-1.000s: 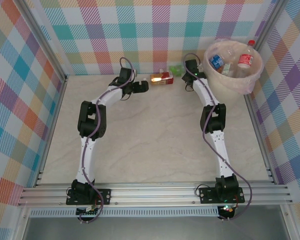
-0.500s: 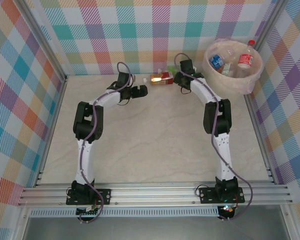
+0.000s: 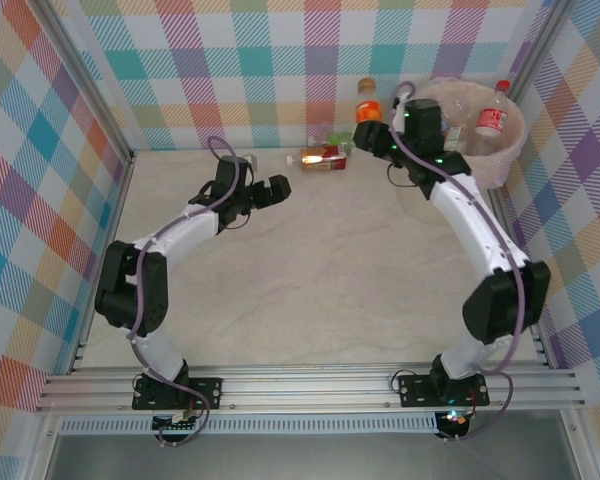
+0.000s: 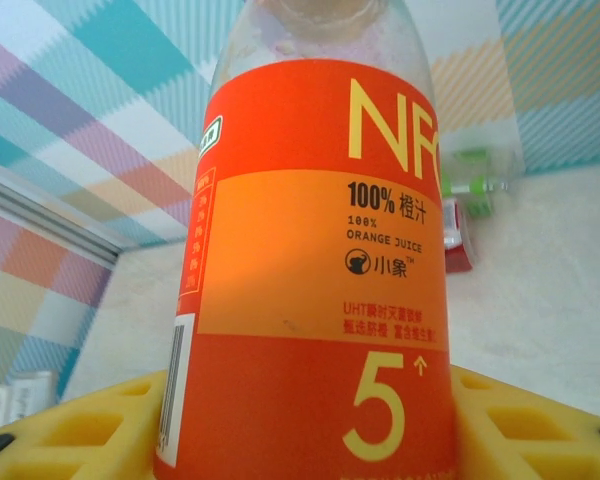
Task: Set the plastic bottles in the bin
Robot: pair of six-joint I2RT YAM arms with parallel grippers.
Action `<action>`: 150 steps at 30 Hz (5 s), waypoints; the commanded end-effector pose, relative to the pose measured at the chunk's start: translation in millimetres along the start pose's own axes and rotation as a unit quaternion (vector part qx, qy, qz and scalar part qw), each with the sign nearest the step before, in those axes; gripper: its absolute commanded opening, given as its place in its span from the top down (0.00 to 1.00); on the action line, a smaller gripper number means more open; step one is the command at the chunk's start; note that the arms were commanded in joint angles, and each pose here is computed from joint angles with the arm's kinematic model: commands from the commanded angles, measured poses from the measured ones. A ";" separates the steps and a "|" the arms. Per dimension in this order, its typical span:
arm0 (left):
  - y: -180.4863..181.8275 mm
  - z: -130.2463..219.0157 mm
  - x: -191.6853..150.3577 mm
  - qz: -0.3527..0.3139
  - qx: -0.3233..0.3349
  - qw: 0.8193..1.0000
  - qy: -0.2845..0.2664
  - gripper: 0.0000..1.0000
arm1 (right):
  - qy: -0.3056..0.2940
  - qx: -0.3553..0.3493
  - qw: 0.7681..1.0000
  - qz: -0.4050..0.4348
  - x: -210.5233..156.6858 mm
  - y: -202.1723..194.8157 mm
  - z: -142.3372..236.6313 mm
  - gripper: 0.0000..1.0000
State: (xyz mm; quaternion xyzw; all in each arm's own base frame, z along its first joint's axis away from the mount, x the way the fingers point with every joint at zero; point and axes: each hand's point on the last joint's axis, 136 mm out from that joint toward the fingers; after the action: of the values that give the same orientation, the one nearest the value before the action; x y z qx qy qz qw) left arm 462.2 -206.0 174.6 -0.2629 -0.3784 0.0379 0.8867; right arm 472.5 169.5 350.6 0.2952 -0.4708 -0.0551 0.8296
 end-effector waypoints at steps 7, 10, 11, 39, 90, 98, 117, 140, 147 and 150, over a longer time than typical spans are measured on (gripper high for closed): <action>-9.1 37.2 -8.3 0.011 0.008 1.000 -0.023 0.00 | -0.029 -0.017 0.999 -0.030 54.0 -41.1 71.8 0.57; -7.6 42.0 -8.4 0.009 0.013 1.000 -0.025 0.00 | -0.024 -0.006 0.999 -0.031 72.2 -61.3 78.0 0.56; -7.4 42.7 -8.4 0.008 0.015 1.000 -0.025 0.00 | -0.020 -0.001 0.999 -0.032 76.7 -67.6 77.1 0.56; -1.0 35.4 -11.4 0.004 0.036 0.999 -0.017 0.00 | 0.037 -0.046 0.997 -0.043 87.7 -118.5 46.3 0.00; 17.1 -215.1 102.8 -0.086 -0.066 0.993 -0.055 0.00 | 0.083 0.058 0.994 -0.035 -97.6 -39.8 -67.1 0.00; 44.0 -229.5 133.2 -0.009 -0.084 0.988 -0.130 0.00 | 0.072 0.045 0.993 -0.080 -98.9 -63.7 -133.0 0.00; 35.4 -240.6 111.8 0.025 -0.145 0.985 -0.091 0.00 | 0.074 -0.023 0.982 -0.174 -96.4 -128.1 -280.7 0.00; 84.8 -164.4 71.8 0.261 0.075 0.962 -0.020 0.00 | 0.174 0.302 0.936 -0.045 -165.4 63.4 -240.0 0.00; 107.1 -146.4 47.5 0.275 0.164 0.947 0.020 0.00 | 0.203 0.326 0.923 -0.009 -204.4 100.4 -221.0 0.00; 111.1 -140.3 39.7 0.270 0.182 0.945 0.037 0.00 | 0.223 0.334 0.916 -0.005 -223.5 109.2 -213.6 0.00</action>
State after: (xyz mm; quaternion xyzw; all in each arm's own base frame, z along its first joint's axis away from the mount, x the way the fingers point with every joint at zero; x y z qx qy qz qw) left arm 632.2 -155.3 58.4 -0.2179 -0.2935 0.3365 0.8678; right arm 534.8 407.2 132.8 0.5354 -0.2564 0.1012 0.7984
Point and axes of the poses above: each hand's point on the last joint's axis, 136 mm out from that joint toward the fingers, its own z axis back along the fingers, its own y axis along the line the jaws close on, x = y × z, and after that the axes turned 3 degrees about -z, right-handed
